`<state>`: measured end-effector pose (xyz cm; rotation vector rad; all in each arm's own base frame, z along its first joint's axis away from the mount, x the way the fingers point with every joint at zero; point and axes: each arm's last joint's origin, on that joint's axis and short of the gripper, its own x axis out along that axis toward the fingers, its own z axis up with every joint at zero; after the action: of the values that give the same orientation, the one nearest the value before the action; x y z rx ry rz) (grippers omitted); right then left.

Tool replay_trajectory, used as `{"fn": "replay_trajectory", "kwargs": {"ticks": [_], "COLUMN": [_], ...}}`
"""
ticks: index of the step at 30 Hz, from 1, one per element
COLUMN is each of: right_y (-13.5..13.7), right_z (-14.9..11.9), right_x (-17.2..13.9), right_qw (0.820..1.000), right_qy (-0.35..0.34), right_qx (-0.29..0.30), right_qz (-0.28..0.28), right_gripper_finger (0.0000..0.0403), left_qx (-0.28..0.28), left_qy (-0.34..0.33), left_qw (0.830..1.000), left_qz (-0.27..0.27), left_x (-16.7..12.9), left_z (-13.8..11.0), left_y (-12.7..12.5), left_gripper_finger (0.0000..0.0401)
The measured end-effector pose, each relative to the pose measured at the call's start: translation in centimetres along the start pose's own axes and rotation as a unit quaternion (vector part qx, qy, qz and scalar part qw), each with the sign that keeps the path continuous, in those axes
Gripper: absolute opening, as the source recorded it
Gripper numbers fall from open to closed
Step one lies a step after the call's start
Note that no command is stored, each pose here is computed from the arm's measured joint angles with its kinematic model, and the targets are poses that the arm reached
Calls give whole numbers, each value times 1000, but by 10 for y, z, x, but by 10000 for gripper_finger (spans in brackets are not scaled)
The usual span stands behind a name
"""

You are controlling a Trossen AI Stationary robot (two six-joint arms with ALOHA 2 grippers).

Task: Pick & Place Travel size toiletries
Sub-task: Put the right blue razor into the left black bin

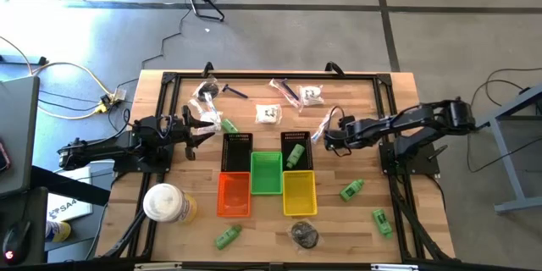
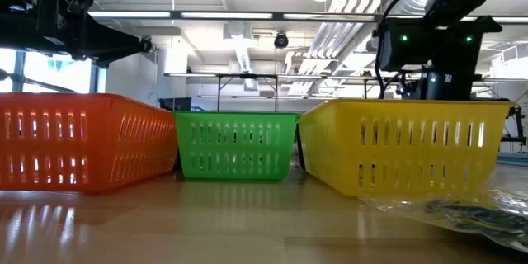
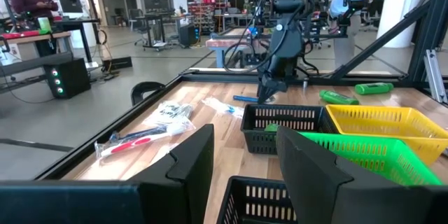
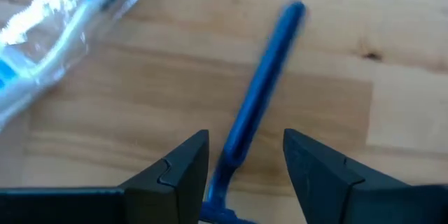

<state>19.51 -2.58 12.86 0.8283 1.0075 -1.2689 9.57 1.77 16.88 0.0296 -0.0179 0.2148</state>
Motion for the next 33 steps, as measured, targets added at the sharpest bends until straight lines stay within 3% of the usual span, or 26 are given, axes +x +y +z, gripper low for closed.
{"fn": "replay_trajectory", "kwargs": {"ticks": [8,23,33], "right_y": [-1,-1,-1], "right_z": [-2,-2,-2], "right_x": [3,3,4], "right_qw": [1000,1000,1000], "right_qy": [-1,-2,-3], "right_qx": [0,-14,-23], "right_qz": [7,12,11], "right_gripper_finger": [161,52,38], "left_qx": [0,0,0], "left_qy": [0,0,0], "left_qw": [1000,1000,1000], "left_qz": [1,1,-1], "left_x": [0,0,0], "left_z": [0,0,0], "left_y": [0,0,0], "left_gripper_finger": [152,152,152]}}
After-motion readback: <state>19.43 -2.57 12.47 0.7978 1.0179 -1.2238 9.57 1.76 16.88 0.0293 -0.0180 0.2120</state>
